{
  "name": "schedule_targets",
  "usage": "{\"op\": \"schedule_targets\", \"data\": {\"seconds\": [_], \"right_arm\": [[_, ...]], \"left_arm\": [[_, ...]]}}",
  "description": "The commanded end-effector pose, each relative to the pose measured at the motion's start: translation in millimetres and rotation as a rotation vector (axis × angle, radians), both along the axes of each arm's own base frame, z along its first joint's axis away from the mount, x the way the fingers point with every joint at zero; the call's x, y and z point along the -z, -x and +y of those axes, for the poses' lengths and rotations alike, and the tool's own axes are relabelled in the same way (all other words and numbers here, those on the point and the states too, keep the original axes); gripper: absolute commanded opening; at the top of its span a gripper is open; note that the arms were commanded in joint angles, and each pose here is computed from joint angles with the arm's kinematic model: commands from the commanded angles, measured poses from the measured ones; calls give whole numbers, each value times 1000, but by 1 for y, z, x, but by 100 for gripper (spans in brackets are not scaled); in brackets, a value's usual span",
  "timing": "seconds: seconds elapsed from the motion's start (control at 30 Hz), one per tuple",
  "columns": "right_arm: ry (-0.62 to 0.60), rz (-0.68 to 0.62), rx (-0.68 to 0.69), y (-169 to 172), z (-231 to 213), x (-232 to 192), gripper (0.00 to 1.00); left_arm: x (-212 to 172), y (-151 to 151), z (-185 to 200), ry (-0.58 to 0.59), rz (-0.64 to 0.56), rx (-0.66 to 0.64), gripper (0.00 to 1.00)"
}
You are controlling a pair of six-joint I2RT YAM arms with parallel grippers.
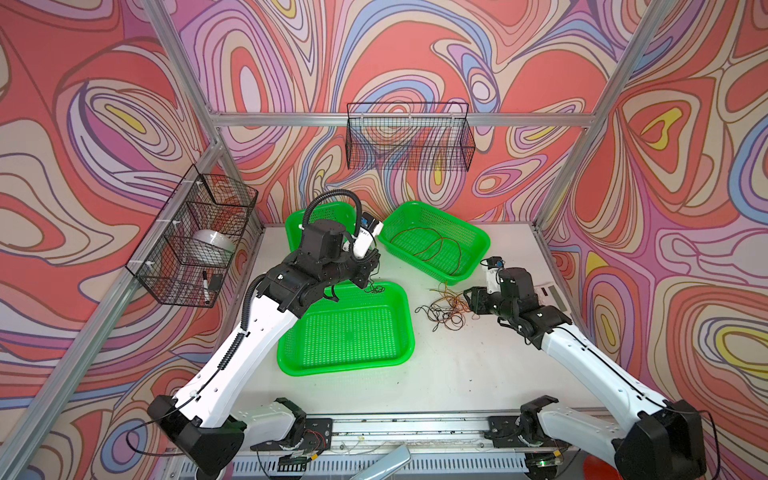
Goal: Untangle the cables
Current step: 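Carry the black wire with the left gripper over the nearer green basket and release it, then hold the left gripper above the nearer basket while the right gripper stays at the pile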
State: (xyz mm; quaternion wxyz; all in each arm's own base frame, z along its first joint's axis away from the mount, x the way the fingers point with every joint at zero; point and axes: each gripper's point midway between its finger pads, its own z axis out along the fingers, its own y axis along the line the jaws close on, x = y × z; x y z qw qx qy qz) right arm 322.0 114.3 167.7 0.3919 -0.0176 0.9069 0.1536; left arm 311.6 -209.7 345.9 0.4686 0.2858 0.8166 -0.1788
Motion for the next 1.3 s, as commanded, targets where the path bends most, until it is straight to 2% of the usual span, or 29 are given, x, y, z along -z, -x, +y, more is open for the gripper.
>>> {"op": "schedule_targets", "data": {"seconds": [0.0, 0.13, 0.43, 0.63, 0.8, 0.87, 0.93, 1.1, 1.17, 1.2, 1.23, 1.27], "right_arm": [[-18, 46, -8, 4, 4, 17, 57], [-11, 52, -7, 0, 4, 20, 56], [47, 86, 35, -8, -4, 38, 61], [120, 109, 48, -14, -12, 49, 64], [211, 77, 79, -26, -24, 47, 65], [236, 76, 77, -33, -26, 50, 68], [264, 95, 64, -40, -27, 55, 68], [282, 102, 22, -51, -22, 69, 70], [288, 114, 20, -54, -24, 75, 70], [293, 119, 16, -56, -25, 77, 70], [299, 118, 11, -59, -25, 78, 70], [304, 115, 5, -61, -24, 79, 70]], "left_arm": [[15, 1, 23, 16, 43, -93, 0], [41, 8, 35, 6, 110, -128, 0], [151, 12, 52, -88, 284, -200, 0], [182, 9, 62, -113, 358, -249, 0], [181, 5, 76, -116, 334, -324, 31], [180, 3, 86, -122, 320, -374, 47], [176, 2, 98, -137, 304, -438, 57], [171, 4, 136, -157, 280, -620, 67], [169, 6, 147, -155, 273, -669, 75], [167, 7, 151, -150, 273, -687, 81], [166, 8, 153, -146, 272, -702, 94], [164, 8, 155, -142, 272, -709, 100]]}}
